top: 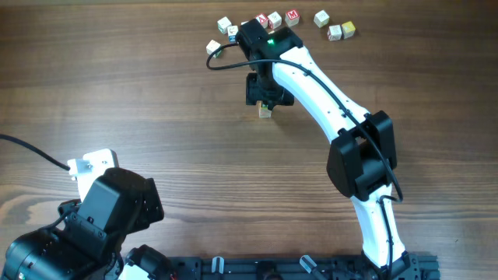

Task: Form a tower

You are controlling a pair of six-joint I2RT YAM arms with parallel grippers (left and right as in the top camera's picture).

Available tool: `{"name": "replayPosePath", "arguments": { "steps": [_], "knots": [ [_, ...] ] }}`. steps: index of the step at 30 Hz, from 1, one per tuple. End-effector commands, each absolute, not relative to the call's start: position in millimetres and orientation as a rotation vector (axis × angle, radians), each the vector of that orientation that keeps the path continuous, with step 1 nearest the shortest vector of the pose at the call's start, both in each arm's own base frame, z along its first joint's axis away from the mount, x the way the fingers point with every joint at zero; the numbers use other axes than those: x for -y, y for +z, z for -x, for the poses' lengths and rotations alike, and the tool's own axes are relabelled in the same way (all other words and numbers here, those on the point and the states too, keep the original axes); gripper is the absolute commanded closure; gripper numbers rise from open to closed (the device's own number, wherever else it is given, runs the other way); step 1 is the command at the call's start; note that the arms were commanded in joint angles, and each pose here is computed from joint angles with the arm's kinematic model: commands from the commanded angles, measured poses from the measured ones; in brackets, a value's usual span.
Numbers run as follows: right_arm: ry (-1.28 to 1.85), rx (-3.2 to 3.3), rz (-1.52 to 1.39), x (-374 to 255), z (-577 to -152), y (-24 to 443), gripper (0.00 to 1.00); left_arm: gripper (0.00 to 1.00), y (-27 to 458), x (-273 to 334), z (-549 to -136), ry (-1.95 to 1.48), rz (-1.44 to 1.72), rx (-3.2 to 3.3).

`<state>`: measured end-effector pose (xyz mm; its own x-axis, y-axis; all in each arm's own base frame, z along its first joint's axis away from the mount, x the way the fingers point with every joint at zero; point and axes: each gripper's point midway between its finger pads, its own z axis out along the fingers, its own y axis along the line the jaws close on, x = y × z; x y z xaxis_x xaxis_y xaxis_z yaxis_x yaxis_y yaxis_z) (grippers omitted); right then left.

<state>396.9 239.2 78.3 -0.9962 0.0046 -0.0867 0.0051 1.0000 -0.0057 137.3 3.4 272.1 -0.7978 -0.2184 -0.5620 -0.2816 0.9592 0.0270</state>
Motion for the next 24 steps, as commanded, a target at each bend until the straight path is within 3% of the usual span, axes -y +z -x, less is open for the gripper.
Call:
{"name": "replayPosePath", "arguments": {
  "steps": [1,8,11,20,24],
  "knots": [
    [-0.015,-3.115,-0.02,-240,-388,53,0.34,0.0,272,-4,-138,0.144,0.37,-2.521],
    [0.005,-3.11,-0.007,-246,-388,44,0.36,0.0,272,-4,-138,0.143,0.371,-2.521],
    [-0.009,-3.123,-0.009,-245,-387,37,0.44,0.0,272,-4,-138,0.144,0.37,-2.521],
    [-0.005,-3.134,-0.01,-246,-386,32,0.49,0.0,272,-4,-138,0.144,0.37,-2.521],
    [-0.004,-3.134,-0.009,-246,-386,32,0.56,0.0,272,-4,-138,0.144,0.37,-2.521]
  ]
}}
